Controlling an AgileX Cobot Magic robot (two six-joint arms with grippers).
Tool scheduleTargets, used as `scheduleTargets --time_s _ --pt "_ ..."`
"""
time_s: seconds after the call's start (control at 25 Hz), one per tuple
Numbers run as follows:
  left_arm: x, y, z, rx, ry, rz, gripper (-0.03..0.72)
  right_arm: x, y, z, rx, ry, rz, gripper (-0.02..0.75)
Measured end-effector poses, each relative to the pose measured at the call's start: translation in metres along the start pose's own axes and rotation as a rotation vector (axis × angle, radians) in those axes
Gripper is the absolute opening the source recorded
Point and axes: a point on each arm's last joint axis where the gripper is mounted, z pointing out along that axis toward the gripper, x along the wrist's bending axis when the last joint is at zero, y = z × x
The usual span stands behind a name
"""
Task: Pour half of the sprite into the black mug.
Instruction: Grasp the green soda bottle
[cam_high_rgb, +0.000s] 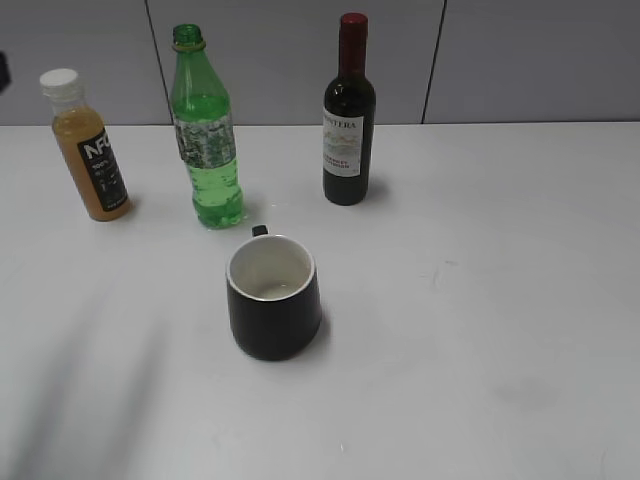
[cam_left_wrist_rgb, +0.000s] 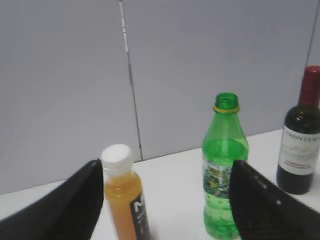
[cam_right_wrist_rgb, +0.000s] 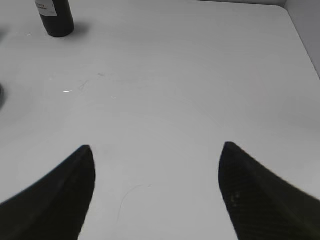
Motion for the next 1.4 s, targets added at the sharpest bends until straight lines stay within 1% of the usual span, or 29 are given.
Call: scheduleTargets --time_s 0.08,0.2,0.32,0.44,0.6,0.72,0.84,1.08,1.4 --pt "-0.008 -0.008 0.012 0.018 -0.027 0.007 0.593 0.0 0.0 0.0 0.0 0.0 0.0 0.581" --pt "-0.018 -0.02 0.029 0.029 -0.085 -0.005 0.594 0.0 0.0 0.0 0.0 0.0 0.0 0.581" --pt "-0.026 -0.029 0.043 0.006 -0.156 -0.023 0.594 0.0 0.0 0.0 0.0 0.0 0.0 0.581" --pt "-0.028 -0.04 0.057 0.001 -0.204 -0.018 0.594 0.0 0.0 0.0 0.0 0.0 0.0 0.581" --pt "-0.023 -0.058 0.076 0.048 -0.215 0.011 0.601 0.0 0.0 0.0 0.0 0.0 0.0 0.581" --pt "-0.022 -0.065 0.088 0.055 -0.218 0.007 0.661 0.0 0.0 0.0 0.0 0.0 0.0 0.581" --pt "-0.024 -0.072 0.1 0.05 -0.231 0.0 0.687 0.0 0.0 0.0 0.0 0.0 0.0 0.581" --pt "-0.028 -0.091 0.128 0.059 -0.249 -0.013 0.692 0.0 0.0 0.0 0.0 0.0 0.0 0.581" --pt "-0.032 -0.104 0.167 0.066 -0.249 -0.018 0.694 0.0 0.0 0.0 0.0 0.0 0.0 0.581"
